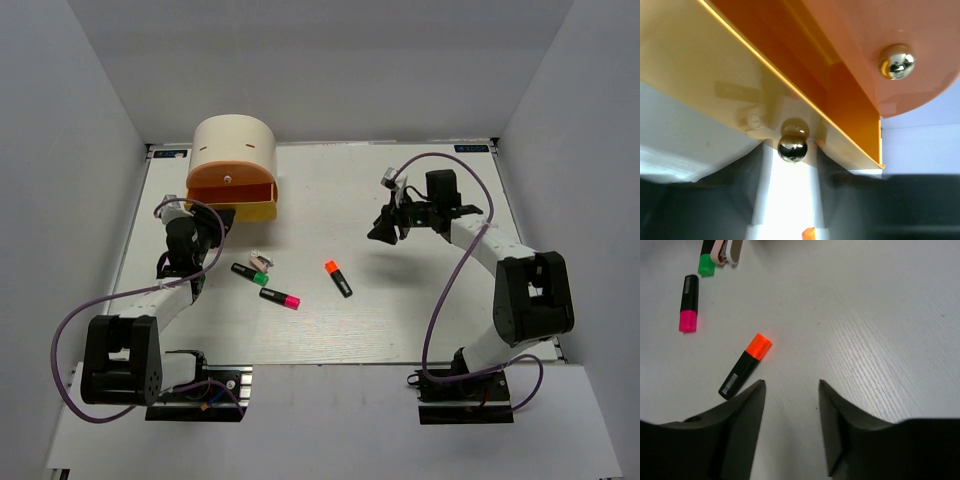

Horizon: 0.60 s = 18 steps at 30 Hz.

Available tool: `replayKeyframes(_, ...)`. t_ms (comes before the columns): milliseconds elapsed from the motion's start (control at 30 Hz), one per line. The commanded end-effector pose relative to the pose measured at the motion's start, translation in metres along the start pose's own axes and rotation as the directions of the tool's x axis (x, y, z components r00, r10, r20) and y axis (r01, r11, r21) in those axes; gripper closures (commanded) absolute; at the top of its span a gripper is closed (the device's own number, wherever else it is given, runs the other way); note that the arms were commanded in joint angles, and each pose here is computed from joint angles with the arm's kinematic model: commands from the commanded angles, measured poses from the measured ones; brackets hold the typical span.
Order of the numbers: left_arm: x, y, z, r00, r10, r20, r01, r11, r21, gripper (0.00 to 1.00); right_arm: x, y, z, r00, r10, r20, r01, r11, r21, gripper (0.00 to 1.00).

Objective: Sort the stationery into containers
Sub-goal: Open the drawer in the storage box.

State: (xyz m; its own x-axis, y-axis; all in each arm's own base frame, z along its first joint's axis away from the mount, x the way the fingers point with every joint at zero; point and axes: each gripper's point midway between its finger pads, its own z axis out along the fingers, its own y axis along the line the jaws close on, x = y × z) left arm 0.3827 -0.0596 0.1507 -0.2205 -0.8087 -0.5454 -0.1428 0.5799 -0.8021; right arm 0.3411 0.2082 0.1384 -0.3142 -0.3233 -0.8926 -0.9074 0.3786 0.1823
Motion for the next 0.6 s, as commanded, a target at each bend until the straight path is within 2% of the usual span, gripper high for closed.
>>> replayKeyframes(0, 0.005, 0.008, -0.006, 1.0, 0.006, -0.023, -0.006, 1.0, -0.027, 0.38, -0.005, 0.01, 0.007, 0.999, -0.027, -0.043, 0.025, 0.999, -0.045, 0.44)
replayKeyframes(33, 0.0, 0.002, -0.006, 1.0, 0.017, -0.011, -0.017, 1.0, -0.011, 0.33, -0.003, 0.013, 0.008, 0.998, -0.013, -0.063, 0.009, 0.998, -0.057, 0.36)
replayKeyframes(67, 0.004, 0.007, -0.007, 1.0, 0.015, -0.026, -0.015, 0.999, -0.032, 0.26, -0.002, 0.012, 0.012, 0.997, -0.024, -0.073, 0.019, 0.998, -0.067, 0.11)
replayKeyframes(100, 0.001, 0.003, -0.006, 1.0, 0.015, -0.02, -0.016, 1.0, -0.023, 0.2, -0.006, 0.016, 0.016, 0.996, -0.042, -0.077, 0.036, 0.996, -0.086, 0.1)
replayKeyframes(167, -0.003, -0.002, -0.009, 1.0, 0.026, -0.01, -0.026, 1.0, -0.01, 0.17, 0.0, 0.019, 0.022, 0.991, -0.03, -0.128, 0.017, 0.995, -0.103, 0.1)
replayKeyframes(233, -0.003, -0.002, -0.011, 0.999, 0.034, -0.018, -0.035, 0.999, -0.019, 0.15, 0.004, 0.029, 0.03, 0.984, -0.023, -0.174, 0.0, 0.992, -0.129, 0.1)
replayKeyframes(267, -0.007, -0.008, -0.015, 0.998, 0.058, -0.006, -0.059, 0.998, -0.003, 0.15, 0.019, 0.032, 0.035, 0.972, 0.012, -0.237, -0.043, 0.991, -0.127, 0.1)
replayKeyframes(433, -0.01, -0.011, -0.033, 0.992, 0.127, -0.022, -0.127, 0.992, -0.02, 0.14, 0.024, 0.039, 0.057, 0.953, 0.011, -0.303, -0.039, 0.996, -0.086, 0.1)
replayKeyframes(533, -0.013, -0.013, -0.046, 0.978, 0.204, -0.046, -0.207, 0.977, -0.056, 0.14, 0.029, 0.037, 0.074, 0.945, 0.012, -0.327, -0.015, 1.0, -0.008, 0.23)
replayKeyframes(567, -0.016, -0.016, -0.049, 0.972, 0.229, -0.052, -0.232, 0.971, -0.059, 0.14, 0.036, 0.029, 0.074, 0.934, 0.029, -0.357, -0.012, 0.999, 0.051, 0.32)
